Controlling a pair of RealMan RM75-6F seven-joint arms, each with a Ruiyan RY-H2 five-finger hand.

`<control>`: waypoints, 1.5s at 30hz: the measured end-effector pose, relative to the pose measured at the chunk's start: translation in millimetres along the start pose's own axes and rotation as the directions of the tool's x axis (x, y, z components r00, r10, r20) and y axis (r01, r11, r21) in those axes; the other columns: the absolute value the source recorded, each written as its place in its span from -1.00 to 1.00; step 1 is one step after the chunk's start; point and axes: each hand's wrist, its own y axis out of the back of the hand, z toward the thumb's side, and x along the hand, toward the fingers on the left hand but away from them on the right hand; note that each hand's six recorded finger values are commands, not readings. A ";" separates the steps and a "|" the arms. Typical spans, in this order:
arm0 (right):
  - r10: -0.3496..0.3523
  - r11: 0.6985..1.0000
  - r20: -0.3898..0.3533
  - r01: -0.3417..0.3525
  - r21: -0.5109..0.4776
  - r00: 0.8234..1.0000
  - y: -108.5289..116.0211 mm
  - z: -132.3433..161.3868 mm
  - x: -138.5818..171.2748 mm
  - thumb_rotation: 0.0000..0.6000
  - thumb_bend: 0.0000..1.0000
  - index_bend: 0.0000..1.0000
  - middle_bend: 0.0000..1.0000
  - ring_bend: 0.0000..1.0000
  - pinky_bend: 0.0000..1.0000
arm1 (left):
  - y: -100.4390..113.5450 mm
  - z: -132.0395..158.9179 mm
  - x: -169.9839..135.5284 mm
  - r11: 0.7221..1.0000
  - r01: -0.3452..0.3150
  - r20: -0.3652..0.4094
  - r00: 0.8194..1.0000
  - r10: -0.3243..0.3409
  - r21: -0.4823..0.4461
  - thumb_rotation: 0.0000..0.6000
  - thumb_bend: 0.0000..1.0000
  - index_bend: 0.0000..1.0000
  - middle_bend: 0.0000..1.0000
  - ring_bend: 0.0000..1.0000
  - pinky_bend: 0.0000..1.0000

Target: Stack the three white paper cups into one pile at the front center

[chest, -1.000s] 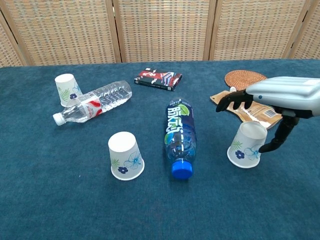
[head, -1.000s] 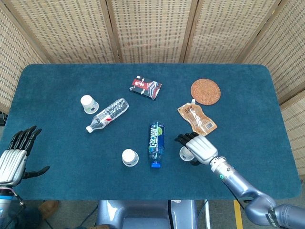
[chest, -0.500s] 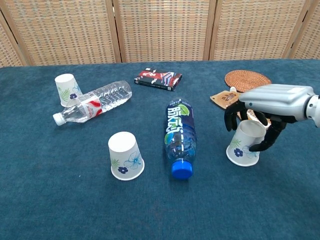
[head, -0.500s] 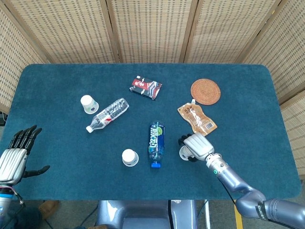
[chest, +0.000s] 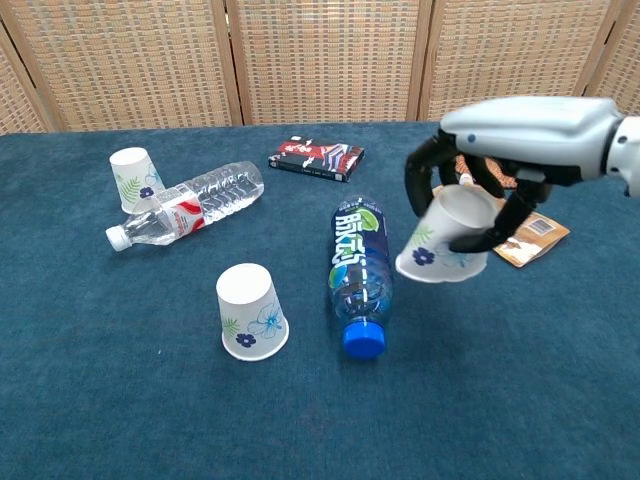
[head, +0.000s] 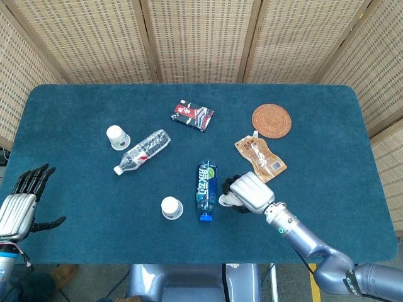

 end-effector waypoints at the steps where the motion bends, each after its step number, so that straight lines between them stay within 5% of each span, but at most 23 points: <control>1: -0.010 1.000 -0.027 0.011 0.005 1.000 8.5 9.0 -4.3 1.00 -0.12 -0.04 0.07 0.06 0.37 | 0.0 -0.1 0.7 1.000 0.000 -0.001 1.000 0.000 0.000 1.00 -1.00 -1.00 -1.00 -1.00 -1.00; 8: -0.004 0.999 -0.121 0.010 0.051 0.993 32.5 45.8 -34.6 1.00 -0.12 -0.04 0.06 0.06 0.37 | -0.1 -2.4 4.2 1.000 0.004 -0.014 1.000 -0.004 -0.004 1.00 -1.00 -1.00 -1.00 -1.00 -1.00; 16: 0.032 0.998 -0.205 -0.020 0.059 0.978 28.5 99.7 -77.4 1.00 -0.12 -0.05 0.05 0.05 0.37 | -0.8 -6.5 8.2 1.000 0.015 -0.031 0.999 -0.015 -0.008 1.00 -1.00 -1.00 -1.00 -1.00 -1.00; 34: 0.048 0.994 -0.190 -0.027 0.107 0.981 9.6 146.2 -103.9 1.00 -0.13 -0.07 0.01 0.00 0.36 | -0.8 -8.0 7.5 1.000 0.024 -0.029 0.999 -0.024 -0.019 1.00 -1.00 -1.00 -1.00 -1.00 -1.00; 37: 0.054 0.992 -0.183 -0.032 0.119 0.982 6.7 146.1 -105.5 1.00 -0.34 -0.16 -0.14 -0.17 0.34 | 0.1 -8.5 7.7 0.999 0.023 -0.029 0.999 -0.023 -0.022 1.00 -1.00 -1.00 -1.00 -1.00 -1.00; 39: 0.055 0.991 -0.181 -0.032 0.126 0.982 6.5 145.8 -105.6 1.00 -0.68 -0.31 -0.31 -0.37 0.10 | 0.4 -8.8 7.8 0.999 0.022 -0.030 0.999 -0.023 -0.024 1.00 -1.00 -1.00 -1.00 -1.00 -1.00; 41: 0.060 0.989 -0.176 -0.035 0.142 0.983 6.2 143.8 -105.2 1.00 -0.96 -0.53 -0.52 -0.56 -0.39 | 0.7 -9.0 7.9 0.999 0.024 -0.030 0.999 -0.024 -0.025 1.00 -1.00 -1.00 -1.00 -1.00 -1.00; 45: 0.070 0.985 -0.166 -0.043 0.165 0.984 7.5 142.5 -102.8 1.00 -1.00 -0.70 -0.70 -0.69 -0.63 | 0.2 -8.7 7.9 0.999 0.026 -0.029 0.999 -0.026 -0.024 1.00 -1.00 -1.00 -1.00 -1.00 -1.00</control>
